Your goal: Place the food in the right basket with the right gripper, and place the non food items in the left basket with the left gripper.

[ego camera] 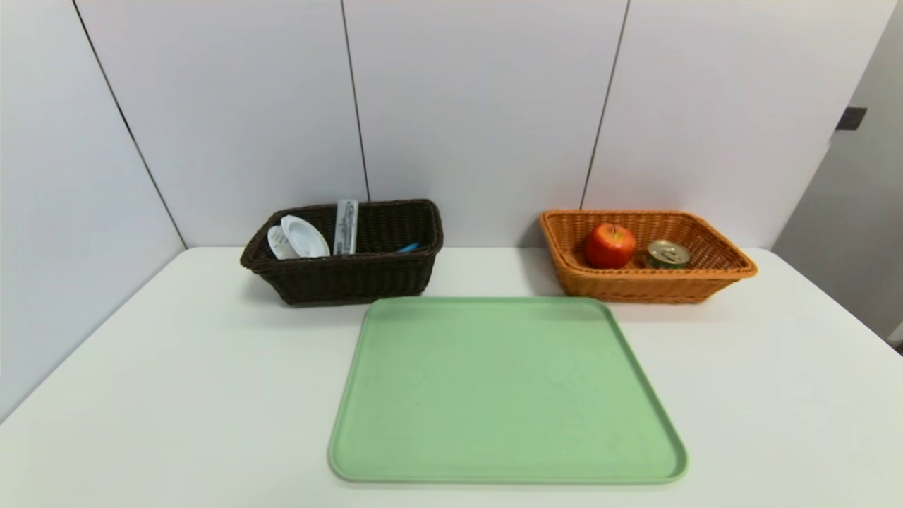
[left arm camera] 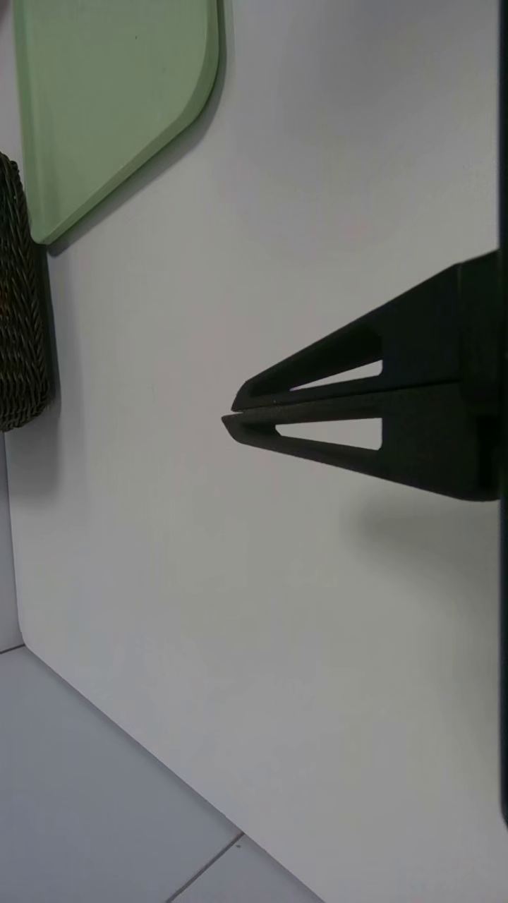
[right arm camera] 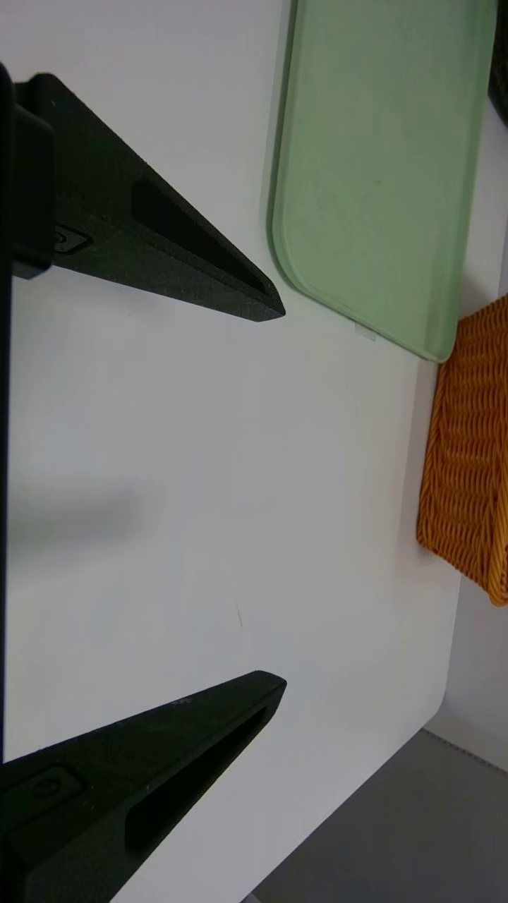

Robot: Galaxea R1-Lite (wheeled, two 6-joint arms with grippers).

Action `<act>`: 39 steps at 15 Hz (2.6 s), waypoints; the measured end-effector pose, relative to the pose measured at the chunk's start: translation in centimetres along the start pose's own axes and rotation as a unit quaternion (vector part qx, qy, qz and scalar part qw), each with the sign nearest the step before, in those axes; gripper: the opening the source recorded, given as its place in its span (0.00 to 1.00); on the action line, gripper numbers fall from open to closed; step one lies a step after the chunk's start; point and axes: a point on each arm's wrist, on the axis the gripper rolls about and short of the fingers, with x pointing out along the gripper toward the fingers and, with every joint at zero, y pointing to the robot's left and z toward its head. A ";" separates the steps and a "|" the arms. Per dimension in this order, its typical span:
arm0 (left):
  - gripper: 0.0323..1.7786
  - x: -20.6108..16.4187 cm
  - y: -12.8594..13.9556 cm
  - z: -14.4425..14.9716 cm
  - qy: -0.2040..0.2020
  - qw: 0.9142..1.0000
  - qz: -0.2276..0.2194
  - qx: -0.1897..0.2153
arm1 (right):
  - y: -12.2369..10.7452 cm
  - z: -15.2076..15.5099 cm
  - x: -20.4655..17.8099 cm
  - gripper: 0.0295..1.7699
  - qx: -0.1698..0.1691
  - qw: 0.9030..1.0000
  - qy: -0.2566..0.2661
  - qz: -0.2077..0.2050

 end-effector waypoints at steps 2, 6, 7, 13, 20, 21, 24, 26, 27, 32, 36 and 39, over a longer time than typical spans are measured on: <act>0.01 0.0 0.0 0.0 0.000 1.000 0.000 0.000 | 0.0 0.0 0.0 0.97 0.002 1.000 0.000 -0.001; 0.01 0.0 0.0 0.0 0.000 1.000 0.000 -0.001 | 0.0 0.0 0.0 0.97 0.001 1.000 -0.001 0.000; 0.01 0.0 0.0 0.0 0.000 1.000 0.000 0.000 | 0.0 0.0 0.0 0.97 0.001 1.000 -0.001 0.000; 0.01 0.0 0.0 0.0 0.000 1.000 -0.001 0.003 | 0.0 0.0 0.0 0.97 -0.002 1.000 -0.001 0.002; 0.01 0.0 0.0 0.0 0.000 1.000 -0.002 0.007 | 0.0 0.0 0.0 0.97 0.000 1.000 0.000 0.001; 0.01 0.0 0.0 0.0 0.000 1.000 -0.002 0.007 | 0.0 0.0 0.0 0.97 0.000 1.000 0.000 0.001; 0.01 0.0 0.0 0.0 0.000 1.000 -0.003 0.007 | 0.0 0.0 0.0 0.97 0.000 1.000 0.000 0.001; 0.01 0.0 0.0 0.0 0.000 1.000 -0.003 0.007 | 0.0 0.0 0.0 0.97 -0.001 1.000 0.000 0.002; 0.01 0.0 0.0 0.0 0.000 1.000 -0.003 0.007 | 0.0 0.0 0.0 0.97 -0.002 1.000 0.000 0.002; 0.01 0.0 0.0 0.0 0.000 1.000 -0.003 0.006 | 0.0 0.0 0.0 0.97 -0.002 1.000 0.000 0.002; 0.01 0.0 0.0 0.0 0.000 1.000 -0.003 0.006 | 0.0 0.0 0.0 0.97 0.000 1.000 0.000 0.001; 0.01 0.0 0.0 0.0 0.000 1.000 -0.003 0.006 | 0.0 0.0 0.0 0.97 0.000 1.000 0.000 0.002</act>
